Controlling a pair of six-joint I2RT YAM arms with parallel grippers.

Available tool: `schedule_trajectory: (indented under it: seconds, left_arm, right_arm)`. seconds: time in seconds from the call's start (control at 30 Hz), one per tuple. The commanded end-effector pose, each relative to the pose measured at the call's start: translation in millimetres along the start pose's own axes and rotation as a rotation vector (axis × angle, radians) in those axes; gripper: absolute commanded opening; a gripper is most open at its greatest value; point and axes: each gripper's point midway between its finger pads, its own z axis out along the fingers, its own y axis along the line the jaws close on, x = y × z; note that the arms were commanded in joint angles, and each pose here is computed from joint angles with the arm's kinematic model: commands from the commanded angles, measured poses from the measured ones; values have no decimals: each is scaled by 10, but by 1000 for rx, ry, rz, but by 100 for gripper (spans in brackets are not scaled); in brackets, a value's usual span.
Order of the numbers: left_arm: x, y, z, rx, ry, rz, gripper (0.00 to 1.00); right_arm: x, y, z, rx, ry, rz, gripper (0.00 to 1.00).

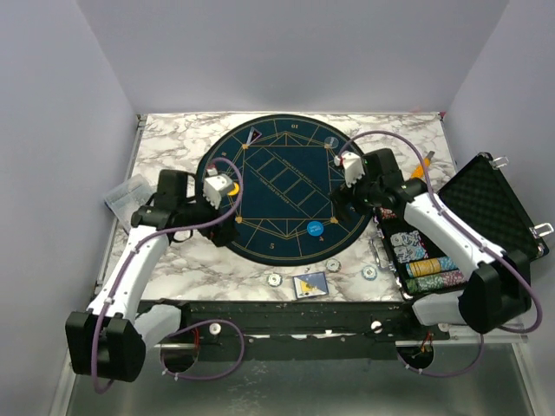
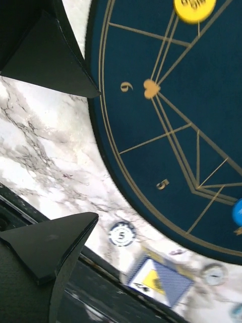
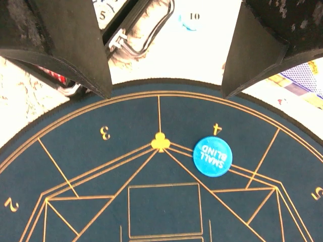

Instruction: Distribute texas hold em gaming equipment

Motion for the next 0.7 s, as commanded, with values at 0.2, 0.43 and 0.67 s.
schedule_trajectory:
  seconds: [0.2, 0.43, 0.67]
  left_arm:
    - [625, -818, 303, 189, 275, 492, 98]
    - [921, -1320, 550, 340, 325, 727, 94]
    - [1099, -1531, 832, 415, 363, 852, 89]
  right_arm:
    - [219, -214, -147, 71, -59, 76, 93]
    - [262, -226, -42, 36, -55, 107, 93]
    - [297, -286, -67, 24, -72, 145, 93]
